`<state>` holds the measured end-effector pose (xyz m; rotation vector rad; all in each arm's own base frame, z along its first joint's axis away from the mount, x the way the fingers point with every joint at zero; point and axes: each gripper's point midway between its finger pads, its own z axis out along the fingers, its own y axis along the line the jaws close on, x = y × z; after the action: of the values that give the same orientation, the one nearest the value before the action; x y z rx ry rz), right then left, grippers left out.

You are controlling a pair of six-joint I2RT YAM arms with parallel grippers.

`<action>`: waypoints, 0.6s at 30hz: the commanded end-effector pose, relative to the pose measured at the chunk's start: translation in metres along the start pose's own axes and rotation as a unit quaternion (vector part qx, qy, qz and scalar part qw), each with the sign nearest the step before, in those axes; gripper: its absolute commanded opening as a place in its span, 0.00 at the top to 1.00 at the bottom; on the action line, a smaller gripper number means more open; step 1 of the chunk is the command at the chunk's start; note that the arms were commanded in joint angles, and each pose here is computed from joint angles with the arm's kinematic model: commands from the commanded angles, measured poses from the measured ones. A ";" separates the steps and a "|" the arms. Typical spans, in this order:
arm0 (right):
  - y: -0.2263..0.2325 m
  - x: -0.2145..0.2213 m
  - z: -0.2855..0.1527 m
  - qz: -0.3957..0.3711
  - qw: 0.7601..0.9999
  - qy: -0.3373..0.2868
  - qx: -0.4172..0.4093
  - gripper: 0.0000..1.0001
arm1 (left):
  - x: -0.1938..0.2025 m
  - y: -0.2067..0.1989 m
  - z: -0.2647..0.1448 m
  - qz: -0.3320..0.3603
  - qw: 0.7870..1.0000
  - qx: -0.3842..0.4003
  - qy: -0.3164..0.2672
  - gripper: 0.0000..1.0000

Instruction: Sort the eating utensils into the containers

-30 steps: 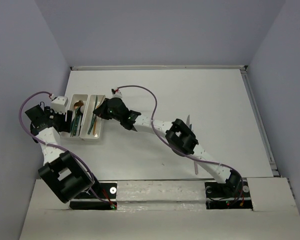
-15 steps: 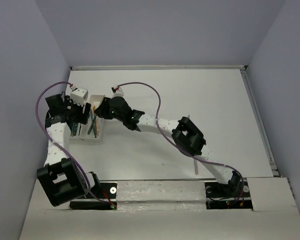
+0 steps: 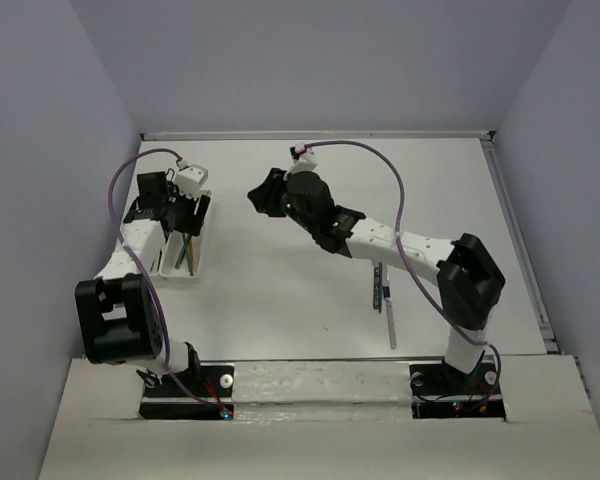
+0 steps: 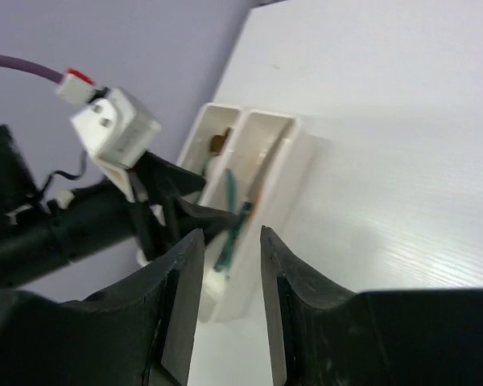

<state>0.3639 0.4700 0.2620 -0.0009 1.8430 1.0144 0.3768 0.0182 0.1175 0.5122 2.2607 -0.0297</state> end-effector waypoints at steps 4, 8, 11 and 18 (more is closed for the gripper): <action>-0.065 -0.001 -0.038 -0.033 0.996 -0.016 0.076 0.60 | -0.027 0.024 0.025 -0.008 0.998 -0.061 -0.015 0.30; -0.078 0.000 -0.049 -0.044 0.995 -0.016 0.088 0.60 | -0.032 0.030 0.033 -0.015 0.997 -0.073 -0.018 0.38; -0.084 0.005 -0.053 -0.050 0.994 -0.010 0.093 0.60 | -0.035 0.032 0.038 -0.017 0.997 -0.075 -0.019 0.44; -0.094 0.013 -0.057 -0.058 0.993 -0.001 0.102 0.60 | -0.033 0.029 0.051 -0.017 0.997 -0.068 -0.013 0.51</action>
<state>0.3522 0.3846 0.1789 0.0066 1.9867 0.7399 0.4273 0.0284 0.0976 0.4029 2.2804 0.0961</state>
